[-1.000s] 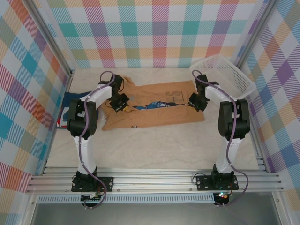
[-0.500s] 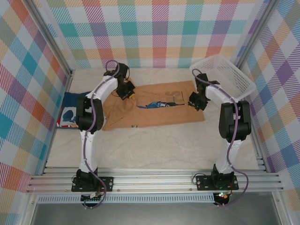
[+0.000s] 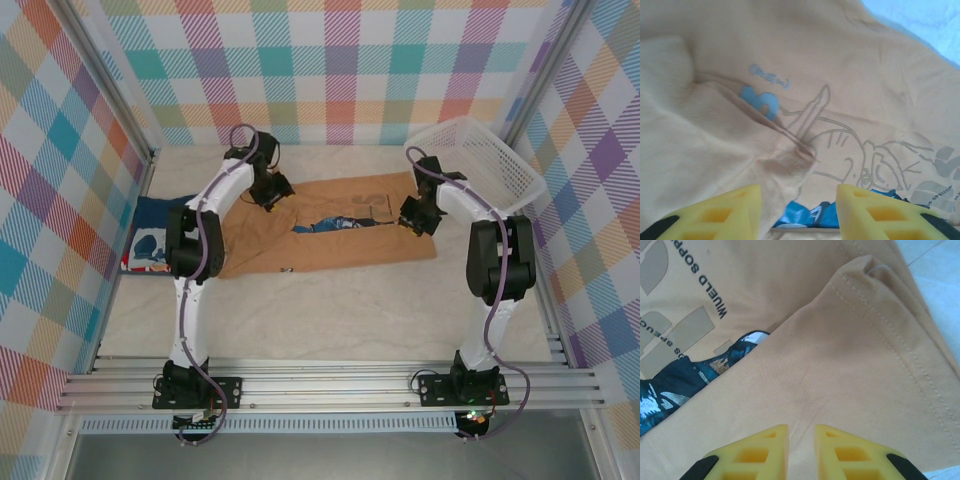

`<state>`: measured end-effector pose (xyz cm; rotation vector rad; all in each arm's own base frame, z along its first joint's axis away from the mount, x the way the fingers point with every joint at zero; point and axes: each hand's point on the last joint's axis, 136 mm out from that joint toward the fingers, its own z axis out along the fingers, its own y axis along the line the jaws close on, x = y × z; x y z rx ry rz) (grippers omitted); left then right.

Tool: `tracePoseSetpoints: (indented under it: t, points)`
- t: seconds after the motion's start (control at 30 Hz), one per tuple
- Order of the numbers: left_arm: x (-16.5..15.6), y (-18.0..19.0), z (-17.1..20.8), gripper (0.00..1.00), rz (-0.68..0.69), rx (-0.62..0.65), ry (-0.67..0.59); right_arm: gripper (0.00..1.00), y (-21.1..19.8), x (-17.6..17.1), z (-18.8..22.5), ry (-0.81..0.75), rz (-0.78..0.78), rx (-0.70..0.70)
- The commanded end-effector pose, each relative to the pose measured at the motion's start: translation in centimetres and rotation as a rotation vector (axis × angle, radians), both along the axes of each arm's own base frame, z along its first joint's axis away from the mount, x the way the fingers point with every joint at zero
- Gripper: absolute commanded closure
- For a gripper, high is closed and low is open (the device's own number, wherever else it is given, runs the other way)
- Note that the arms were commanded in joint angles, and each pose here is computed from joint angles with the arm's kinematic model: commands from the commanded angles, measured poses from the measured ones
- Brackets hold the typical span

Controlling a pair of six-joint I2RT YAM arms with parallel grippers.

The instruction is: Fold and stack the t-shirts

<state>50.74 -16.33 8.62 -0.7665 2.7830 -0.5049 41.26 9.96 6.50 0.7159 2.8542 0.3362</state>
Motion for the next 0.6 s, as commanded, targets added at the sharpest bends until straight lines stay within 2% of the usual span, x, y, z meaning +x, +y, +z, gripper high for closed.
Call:
tracePoseSetpoints:
  t: [0.0, 0.23, 0.4, 0.5, 0.57]
  points:
    - [-0.7, 5.4, 0.9, 0.59, 0.1, 0.069, 0.042, 0.79, 1.0, -0.4, 1.0, -0.019, 0.048, 0.021]
    - [2.3, 6.4, -0.6, 0.7, 0.072, 0.074, -0.014, 0.8, 0.5, -0.8, -0.4, 0.006, 0.057, -0.004]
    - [2.6, 6.4, -2.6, 0.75, 0.061, 0.071, 0.014, 0.8, 0.4, -0.9, -0.8, 0.018, 0.057, -0.011]
    - [2.6, 6.1, -3.4, 0.75, 0.052, 0.063, 0.03, 0.8, 0.0, -0.9, -0.8, 0.019, 0.053, -0.027]
    - [2.5, 6.4, -3.9, 0.69, 0.058, 0.082, 0.042, 0.8, -0.3, -0.9, -1.1, 0.023, 0.048, -0.037]
